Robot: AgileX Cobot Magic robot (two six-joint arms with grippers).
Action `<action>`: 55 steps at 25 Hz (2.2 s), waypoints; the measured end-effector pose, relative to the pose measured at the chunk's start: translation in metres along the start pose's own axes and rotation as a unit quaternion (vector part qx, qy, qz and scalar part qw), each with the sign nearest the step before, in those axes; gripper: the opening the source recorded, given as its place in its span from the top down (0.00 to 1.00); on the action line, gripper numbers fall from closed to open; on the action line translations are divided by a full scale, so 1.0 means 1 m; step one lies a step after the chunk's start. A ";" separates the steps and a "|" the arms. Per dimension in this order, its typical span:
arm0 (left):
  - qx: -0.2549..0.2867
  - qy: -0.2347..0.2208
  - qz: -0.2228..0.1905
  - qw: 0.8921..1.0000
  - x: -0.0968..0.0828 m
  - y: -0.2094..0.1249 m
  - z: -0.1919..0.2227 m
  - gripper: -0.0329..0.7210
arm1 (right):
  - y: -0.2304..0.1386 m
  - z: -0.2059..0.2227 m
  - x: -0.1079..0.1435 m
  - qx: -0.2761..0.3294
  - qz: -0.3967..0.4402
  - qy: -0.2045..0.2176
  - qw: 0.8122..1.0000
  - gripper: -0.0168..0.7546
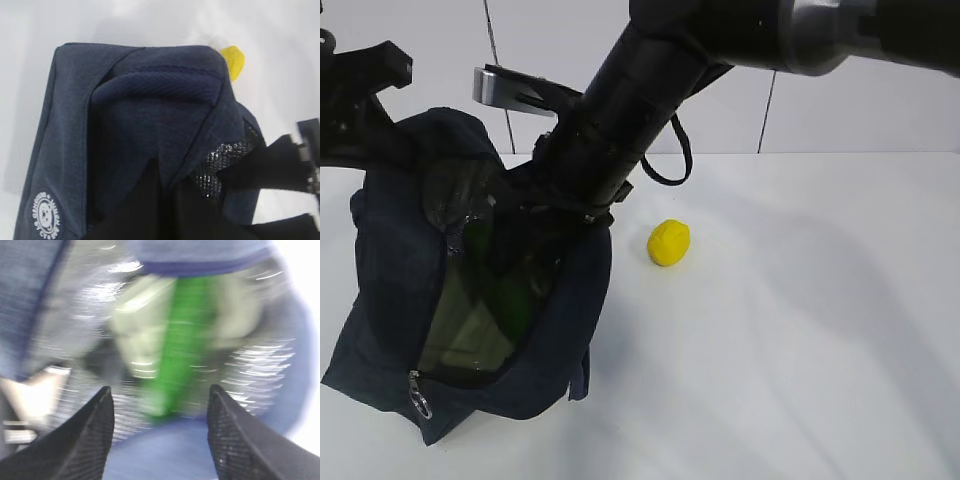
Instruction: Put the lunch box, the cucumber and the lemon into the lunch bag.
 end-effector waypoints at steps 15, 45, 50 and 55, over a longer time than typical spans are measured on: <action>-0.001 0.033 0.031 0.999 0.012 0.001 0.000 0.97 | 0.019 -0.078 -0.073 -0.024 -0.053 -0.290 0.955 0.39; 0.001 0.033 0.032 0.999 0.013 0.000 -0.001 0.97 | 0.020 -0.038 -0.202 -0.229 0.414 -0.436 0.765 0.30; 0.001 0.033 0.032 0.999 0.013 0.000 -0.001 0.97 | 0.014 -0.023 -0.210 -0.246 0.478 -0.421 0.730 0.30; 0.001 0.033 0.032 0.999 0.013 0.000 -0.001 0.97 | 0.013 -0.006 -0.218 -0.245 0.489 -0.412 0.729 0.30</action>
Point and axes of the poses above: a point on each arm's last joint axis where the gripper is mounted, z pointing out along that axis toward the gripper, x along the wrist's bending axis when the last joint is at zero, y = z × x, the point moved 10 cm from there along z, pointing out along that axis toward the gripper, and after that the axes turned 10 degrees about z, right-handed, at the moved point
